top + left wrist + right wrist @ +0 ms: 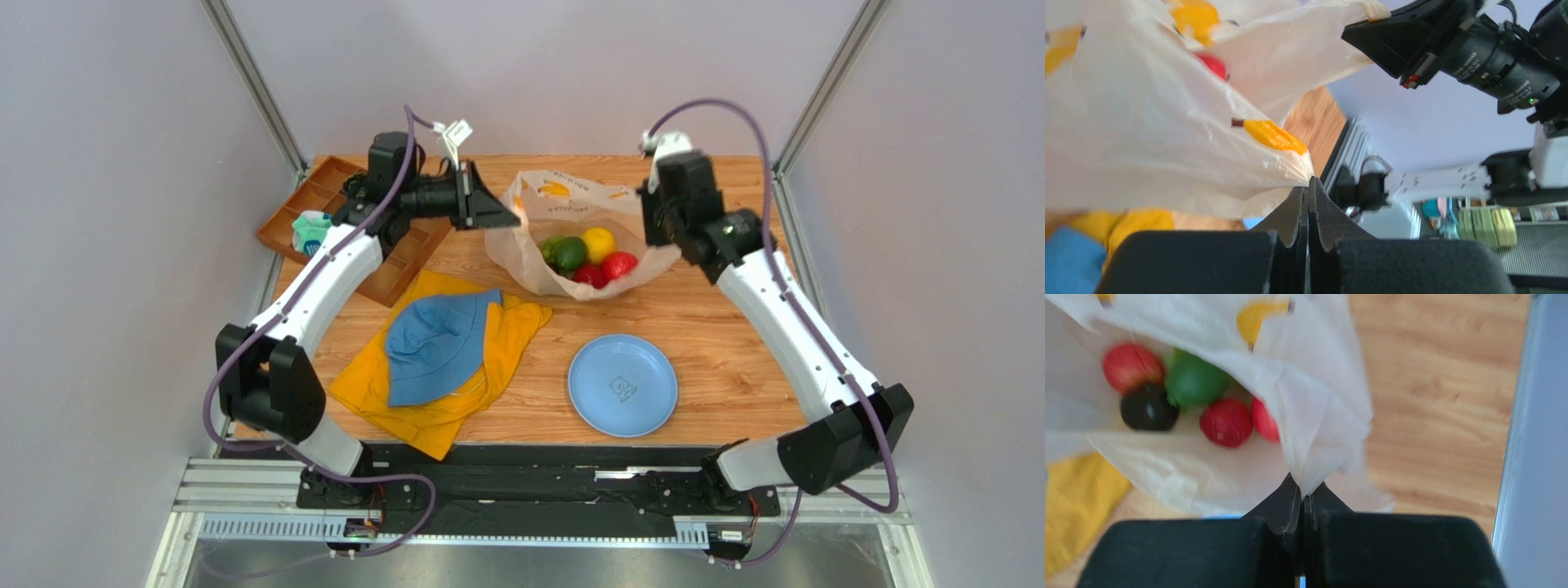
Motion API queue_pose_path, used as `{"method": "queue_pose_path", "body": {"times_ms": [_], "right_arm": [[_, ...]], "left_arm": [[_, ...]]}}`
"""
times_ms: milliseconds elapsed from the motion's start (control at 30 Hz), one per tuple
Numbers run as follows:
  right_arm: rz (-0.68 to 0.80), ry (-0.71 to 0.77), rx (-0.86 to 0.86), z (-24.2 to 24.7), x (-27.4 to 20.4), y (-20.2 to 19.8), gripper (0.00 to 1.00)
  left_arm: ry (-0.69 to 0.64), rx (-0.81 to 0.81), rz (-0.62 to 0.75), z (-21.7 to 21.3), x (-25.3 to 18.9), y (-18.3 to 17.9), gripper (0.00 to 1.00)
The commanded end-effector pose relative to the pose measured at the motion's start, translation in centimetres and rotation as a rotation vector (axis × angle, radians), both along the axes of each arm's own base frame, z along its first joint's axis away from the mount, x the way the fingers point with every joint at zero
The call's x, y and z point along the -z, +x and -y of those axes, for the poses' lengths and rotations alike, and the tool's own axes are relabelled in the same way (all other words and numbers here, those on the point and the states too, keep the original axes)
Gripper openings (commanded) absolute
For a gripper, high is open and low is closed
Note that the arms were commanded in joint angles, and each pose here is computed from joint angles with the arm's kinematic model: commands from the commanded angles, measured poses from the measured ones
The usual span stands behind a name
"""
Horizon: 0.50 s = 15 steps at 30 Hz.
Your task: Place the fruits into the plastic bag
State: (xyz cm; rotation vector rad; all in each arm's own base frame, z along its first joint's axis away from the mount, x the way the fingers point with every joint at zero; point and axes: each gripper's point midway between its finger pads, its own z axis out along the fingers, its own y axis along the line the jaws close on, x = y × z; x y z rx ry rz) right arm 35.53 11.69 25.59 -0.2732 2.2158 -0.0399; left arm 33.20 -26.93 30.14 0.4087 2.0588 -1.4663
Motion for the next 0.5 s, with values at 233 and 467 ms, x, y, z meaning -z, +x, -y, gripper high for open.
{"method": "queue_pose_path", "body": {"times_ms": [233, 467], "right_arm": [[0.382, 0.287, 0.137, 6.2, -17.9, 8.8, 0.0], [0.23, 0.29, 0.232, 9.6, -9.0, 12.6, 0.0]], "left_arm": [[-0.322, -0.09, 0.232, 1.0, -17.0, 8.0, 0.0], [-0.269, -0.039, 0.155, 2.3, -10.4, 13.4, 0.0]]}}
